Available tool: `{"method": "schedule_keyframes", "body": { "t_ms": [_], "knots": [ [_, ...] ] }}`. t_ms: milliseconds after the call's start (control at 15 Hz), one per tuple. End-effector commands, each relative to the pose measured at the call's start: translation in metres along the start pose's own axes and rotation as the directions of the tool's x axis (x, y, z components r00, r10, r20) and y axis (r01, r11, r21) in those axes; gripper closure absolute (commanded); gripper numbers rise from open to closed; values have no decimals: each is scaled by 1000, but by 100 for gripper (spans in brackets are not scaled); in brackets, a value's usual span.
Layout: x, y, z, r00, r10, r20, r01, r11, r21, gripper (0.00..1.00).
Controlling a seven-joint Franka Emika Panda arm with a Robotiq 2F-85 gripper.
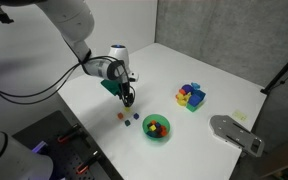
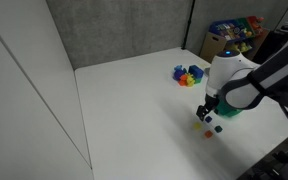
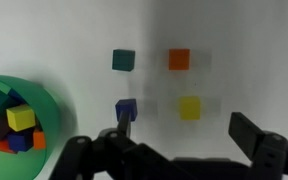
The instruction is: Put a yellow block in the bowl
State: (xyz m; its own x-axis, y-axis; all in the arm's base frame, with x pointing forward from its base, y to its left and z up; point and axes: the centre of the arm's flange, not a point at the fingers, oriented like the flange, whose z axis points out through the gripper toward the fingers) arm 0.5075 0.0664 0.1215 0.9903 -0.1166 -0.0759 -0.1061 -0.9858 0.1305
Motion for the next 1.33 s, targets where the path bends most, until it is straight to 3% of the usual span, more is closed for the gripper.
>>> {"method": "schedule_keyframes", "body": {
  "t_ms": [0,733,800,867,1067,1267],
  "knots": [
    [12,-7,28,1000,-17,2,17,1000,-19,0],
    [23,-33,74,1000,22,-14,-22,1000,-4,0],
    [24,-35,76,1000,25,-13,-25,1000,-2,6],
    [25,-35,77,999,31,-13,-31,1000,-1,26],
    [28,-37,78,999,42,-9,-42,999,0,37],
    [31,-36,77,998,56,-6,-56,998,6,63]
  ]
}}
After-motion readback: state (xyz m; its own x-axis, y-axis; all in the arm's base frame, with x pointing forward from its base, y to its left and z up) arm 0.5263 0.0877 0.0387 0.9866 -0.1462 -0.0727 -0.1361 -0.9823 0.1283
